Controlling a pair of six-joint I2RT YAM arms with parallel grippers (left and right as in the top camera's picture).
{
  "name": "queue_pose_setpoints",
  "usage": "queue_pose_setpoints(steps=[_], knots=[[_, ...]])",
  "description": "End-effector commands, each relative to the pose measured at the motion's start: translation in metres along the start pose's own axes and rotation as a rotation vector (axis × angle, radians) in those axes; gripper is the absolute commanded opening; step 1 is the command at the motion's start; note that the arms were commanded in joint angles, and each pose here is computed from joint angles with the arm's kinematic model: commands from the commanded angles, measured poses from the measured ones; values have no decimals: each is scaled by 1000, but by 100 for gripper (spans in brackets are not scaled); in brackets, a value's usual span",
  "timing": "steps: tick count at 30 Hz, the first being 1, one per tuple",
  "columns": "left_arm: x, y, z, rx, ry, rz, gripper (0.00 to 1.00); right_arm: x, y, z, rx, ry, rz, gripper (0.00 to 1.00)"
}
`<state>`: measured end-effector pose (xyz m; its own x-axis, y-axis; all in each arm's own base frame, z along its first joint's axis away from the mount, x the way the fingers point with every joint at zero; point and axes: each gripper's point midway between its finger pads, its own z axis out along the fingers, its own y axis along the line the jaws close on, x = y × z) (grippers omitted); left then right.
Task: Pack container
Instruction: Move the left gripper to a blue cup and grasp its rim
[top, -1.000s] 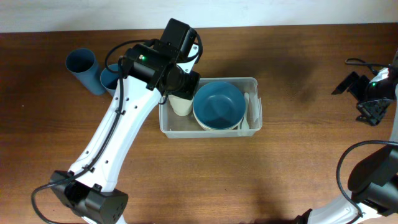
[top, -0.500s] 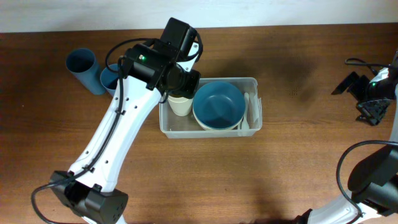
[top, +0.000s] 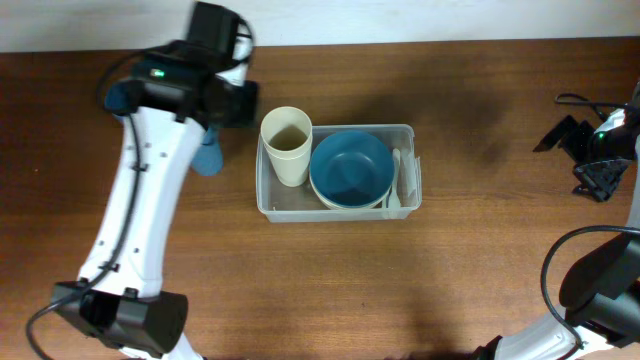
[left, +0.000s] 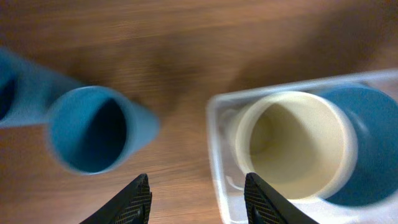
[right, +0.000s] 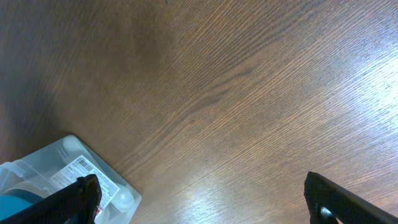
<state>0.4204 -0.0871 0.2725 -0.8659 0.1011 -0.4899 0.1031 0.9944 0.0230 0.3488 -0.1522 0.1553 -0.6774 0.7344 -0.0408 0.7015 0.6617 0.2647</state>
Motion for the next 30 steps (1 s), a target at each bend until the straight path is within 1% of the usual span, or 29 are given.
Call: queue_pose_setpoints(steps=[1, 4, 6, 11, 18, 20, 26, 30], knots=[[-6, 27, 1, -43, -11, -69, 50, -3, 0, -9, 4, -31, 5, 99], [-5, 40, 11, -60, 11, -94, 50, -3, 0, -9, 4, -30, 5, 99], [-3, 42, 18, -64, 29, -85, 50, -3, 0, -9, 4, -30, 5, 99], [5, 40, 52, -70, 110, -67, 50, -3, 0, -9, 3, -31, 5, 99], [18, 54, 95, -126, 210, -71, 50, -3, 0, -9, 4, -31, 5, 99], [20, 56, 99, -128, 220, -76, 49, -3, 0, -9, 4, -31, 5, 99], [19, 63, 107, -134, 221, -88, 50, -3, 0, -9, 4, -30, 5, 99], [26, 67, 124, -138, 261, -95, 50, -3, 0, -9, 4, -31, 5, 99]])
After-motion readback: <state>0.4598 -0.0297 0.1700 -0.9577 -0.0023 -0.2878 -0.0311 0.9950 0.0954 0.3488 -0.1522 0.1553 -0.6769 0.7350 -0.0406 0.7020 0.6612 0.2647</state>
